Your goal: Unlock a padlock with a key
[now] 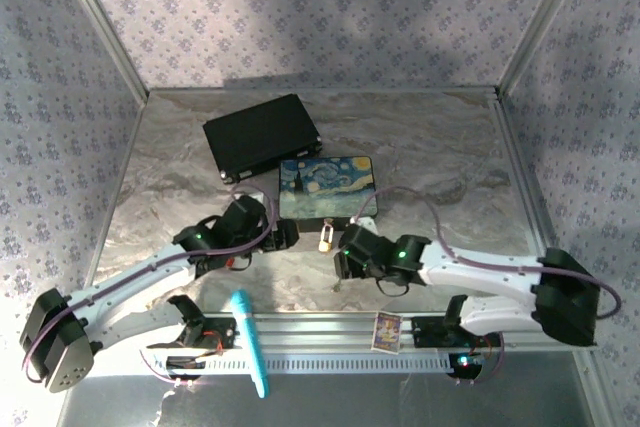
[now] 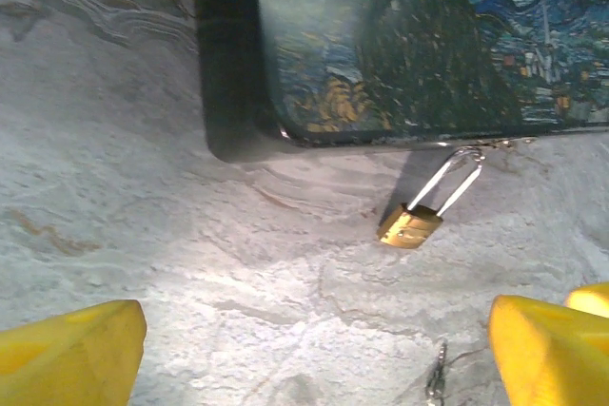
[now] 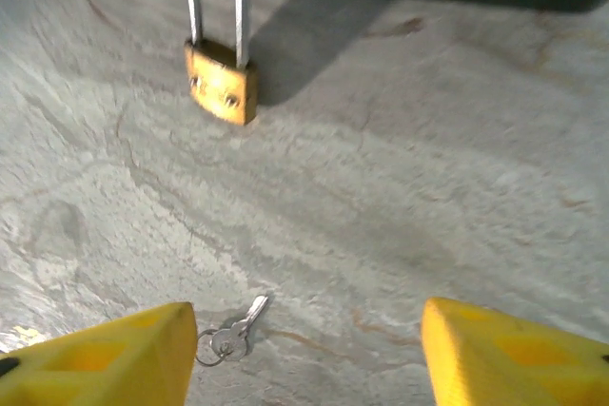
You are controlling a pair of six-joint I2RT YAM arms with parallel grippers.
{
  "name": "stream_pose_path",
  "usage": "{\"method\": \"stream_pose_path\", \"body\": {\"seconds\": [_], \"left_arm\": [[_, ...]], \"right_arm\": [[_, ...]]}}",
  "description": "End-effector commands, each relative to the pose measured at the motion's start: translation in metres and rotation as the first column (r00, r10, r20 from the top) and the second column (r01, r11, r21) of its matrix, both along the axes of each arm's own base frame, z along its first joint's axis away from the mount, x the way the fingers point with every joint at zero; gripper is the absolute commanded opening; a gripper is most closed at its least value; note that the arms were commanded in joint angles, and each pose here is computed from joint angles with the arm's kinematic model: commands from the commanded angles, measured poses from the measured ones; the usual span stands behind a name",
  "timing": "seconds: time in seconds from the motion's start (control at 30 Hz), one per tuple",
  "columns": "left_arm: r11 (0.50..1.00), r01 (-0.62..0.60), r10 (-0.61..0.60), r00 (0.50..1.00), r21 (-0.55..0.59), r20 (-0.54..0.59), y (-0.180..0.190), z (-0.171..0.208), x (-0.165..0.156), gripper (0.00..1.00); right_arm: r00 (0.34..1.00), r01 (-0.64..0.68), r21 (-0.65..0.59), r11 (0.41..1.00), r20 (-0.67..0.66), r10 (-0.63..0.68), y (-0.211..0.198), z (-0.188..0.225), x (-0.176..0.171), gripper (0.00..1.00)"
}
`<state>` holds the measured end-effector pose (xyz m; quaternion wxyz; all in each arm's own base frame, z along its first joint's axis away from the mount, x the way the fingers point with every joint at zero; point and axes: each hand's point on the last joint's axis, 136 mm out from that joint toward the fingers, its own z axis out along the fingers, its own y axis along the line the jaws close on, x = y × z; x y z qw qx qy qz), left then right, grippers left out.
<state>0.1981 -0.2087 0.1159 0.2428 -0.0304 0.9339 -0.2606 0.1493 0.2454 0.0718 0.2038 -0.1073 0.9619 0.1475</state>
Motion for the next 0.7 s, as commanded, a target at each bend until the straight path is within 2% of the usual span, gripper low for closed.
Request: {"method": "stream_pose_path", "body": {"seconds": [0.0, 0.13, 0.3, 0.4, 0.67], "left_arm": [[0.999, -0.033, 0.033, 0.999, -0.003, -0.015, -0.005, -0.008, -0.001, 0.92], [0.999, 0.008, -0.007, 1.000, 0.043, -0.023, -0.011, -0.012, -0.004, 0.91], [0.998, -0.003, 0.004, 1.000, 0.056, -0.016, -0.006, -0.014, -0.005, 0.91], [0.998, -0.008, 0.009, 1.000, 0.056, -0.014, -0.003, -0.016, -0.006, 0.91], [0.998, -0.019, 0.018, 1.000, 0.055, 0.002, 0.000, -0.015, -0.005, 0.91]], "right_arm": [[0.997, 0.079, -0.021, 0.997, 0.028, -0.078, 0.016, 0.002, 0.001, 0.61], [0.997, 0.072, -0.059, 0.996, 0.011, -0.071, 0.032, -0.011, -0.010, 0.58], [0.997, 0.073, -0.090, 0.993, -0.029, -0.075, 0.042, -0.030, -0.020, 0.54], [0.995, 0.093, -0.187, 0.978, -0.008, -0.096, 0.032, -0.033, -0.025, 0.54], [0.992, 0.117, -0.288, 0.950, -0.019, -0.128, 0.015, -0.046, -0.037, 0.46]]}}
